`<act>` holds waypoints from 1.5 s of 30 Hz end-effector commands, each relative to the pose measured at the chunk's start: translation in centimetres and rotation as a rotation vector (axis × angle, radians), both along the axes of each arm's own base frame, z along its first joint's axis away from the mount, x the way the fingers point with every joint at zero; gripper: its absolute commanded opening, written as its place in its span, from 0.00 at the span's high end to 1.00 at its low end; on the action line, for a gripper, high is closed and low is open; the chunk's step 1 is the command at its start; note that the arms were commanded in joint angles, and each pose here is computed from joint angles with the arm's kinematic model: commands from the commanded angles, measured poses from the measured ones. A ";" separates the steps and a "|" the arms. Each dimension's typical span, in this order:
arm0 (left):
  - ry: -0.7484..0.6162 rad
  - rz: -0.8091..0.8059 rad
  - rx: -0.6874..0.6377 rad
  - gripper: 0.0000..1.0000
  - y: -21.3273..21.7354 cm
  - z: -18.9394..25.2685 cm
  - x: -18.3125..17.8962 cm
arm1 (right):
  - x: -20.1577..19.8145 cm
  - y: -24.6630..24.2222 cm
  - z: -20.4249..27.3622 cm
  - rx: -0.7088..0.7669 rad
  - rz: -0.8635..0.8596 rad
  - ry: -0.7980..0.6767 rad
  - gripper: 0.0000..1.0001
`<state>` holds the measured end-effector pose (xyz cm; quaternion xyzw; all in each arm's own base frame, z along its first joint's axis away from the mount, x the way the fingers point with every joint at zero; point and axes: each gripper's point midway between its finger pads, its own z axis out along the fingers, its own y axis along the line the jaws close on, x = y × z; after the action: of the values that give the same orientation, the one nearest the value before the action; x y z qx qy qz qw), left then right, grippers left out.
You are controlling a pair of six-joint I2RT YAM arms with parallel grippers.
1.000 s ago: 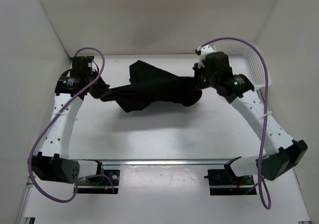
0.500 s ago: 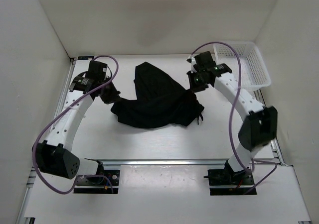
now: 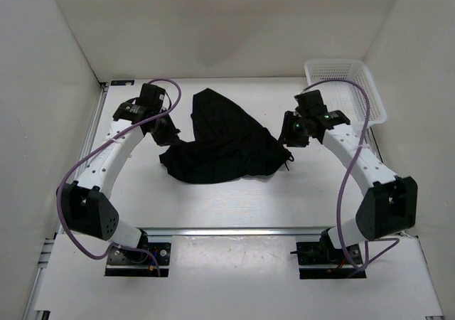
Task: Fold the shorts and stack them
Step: Flatten the shorts out
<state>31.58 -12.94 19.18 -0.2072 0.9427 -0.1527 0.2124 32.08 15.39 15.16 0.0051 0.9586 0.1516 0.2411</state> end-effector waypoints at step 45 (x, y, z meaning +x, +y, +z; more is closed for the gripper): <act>-0.222 0.012 0.027 0.90 0.0 8.3 4.4 | 13.9 2.6 9.3 -0.003 -0.488 -0.282 1.00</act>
<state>33.14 -12.43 22.80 -0.2073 0.9340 -0.1410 0.2544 42.58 20.46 15.36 0.2236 0.9283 0.0675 0.2894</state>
